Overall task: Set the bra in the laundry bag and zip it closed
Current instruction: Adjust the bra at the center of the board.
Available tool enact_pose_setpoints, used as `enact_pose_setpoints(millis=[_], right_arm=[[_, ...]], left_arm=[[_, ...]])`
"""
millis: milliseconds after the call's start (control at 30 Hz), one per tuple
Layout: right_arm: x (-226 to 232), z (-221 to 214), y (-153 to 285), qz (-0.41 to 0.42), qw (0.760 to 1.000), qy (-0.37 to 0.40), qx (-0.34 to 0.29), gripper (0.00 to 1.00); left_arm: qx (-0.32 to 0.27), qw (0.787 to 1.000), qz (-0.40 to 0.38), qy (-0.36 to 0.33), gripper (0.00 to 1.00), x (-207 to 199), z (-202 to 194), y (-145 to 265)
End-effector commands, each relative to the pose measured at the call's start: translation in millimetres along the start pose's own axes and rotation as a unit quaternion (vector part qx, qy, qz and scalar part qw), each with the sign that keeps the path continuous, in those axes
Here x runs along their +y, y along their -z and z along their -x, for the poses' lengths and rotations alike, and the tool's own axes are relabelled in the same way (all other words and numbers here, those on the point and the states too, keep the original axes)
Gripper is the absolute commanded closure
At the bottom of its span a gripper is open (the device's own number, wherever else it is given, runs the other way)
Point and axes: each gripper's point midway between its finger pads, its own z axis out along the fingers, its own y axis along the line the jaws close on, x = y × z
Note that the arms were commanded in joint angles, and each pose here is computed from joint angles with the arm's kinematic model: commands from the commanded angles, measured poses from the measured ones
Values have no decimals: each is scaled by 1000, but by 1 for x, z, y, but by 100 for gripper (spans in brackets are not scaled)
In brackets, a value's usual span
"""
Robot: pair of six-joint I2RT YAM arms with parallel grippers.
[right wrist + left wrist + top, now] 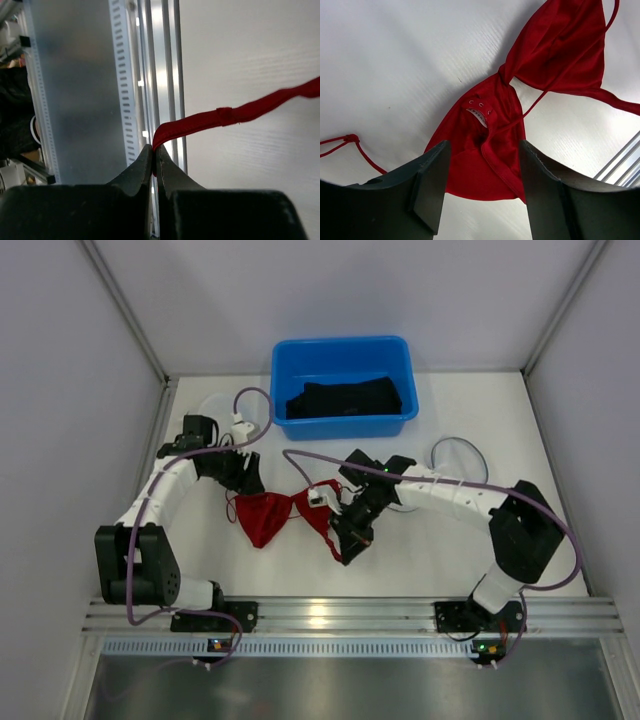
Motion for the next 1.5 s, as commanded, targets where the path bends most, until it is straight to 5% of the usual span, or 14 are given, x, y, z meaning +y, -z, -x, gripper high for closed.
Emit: enact_pose_setpoints(millis=[0,67,100,133,800,967,1200,1467], right_arm=[[27,65,15,43,996,27,-79,100],[21,78,16,43,995,13,-92,100],[21,88,20,47,993,10,-103,100],[18,93,21,50,993,0,-110,100],[-111,163,29,79,939,-253,-220,96],[-137,162,28,60,926,-292,-230,84],[-160,158,23,30,912,-338,-231,52],[-146,183,46,41,917,-302,-258,40]], left_arm=[[-11,1000,-16,12,37,-6,5,0],[-15,1000,-7,26,35,2,3,4],[-16,1000,-7,26,19,2,4,5],[-17,999,-6,29,17,3,3,6],[-51,997,40,47,14,12,-15,23],[-67,990,103,72,14,33,-17,30],[-76,970,194,123,14,71,-21,45],[-71,955,240,157,19,100,-22,49]])
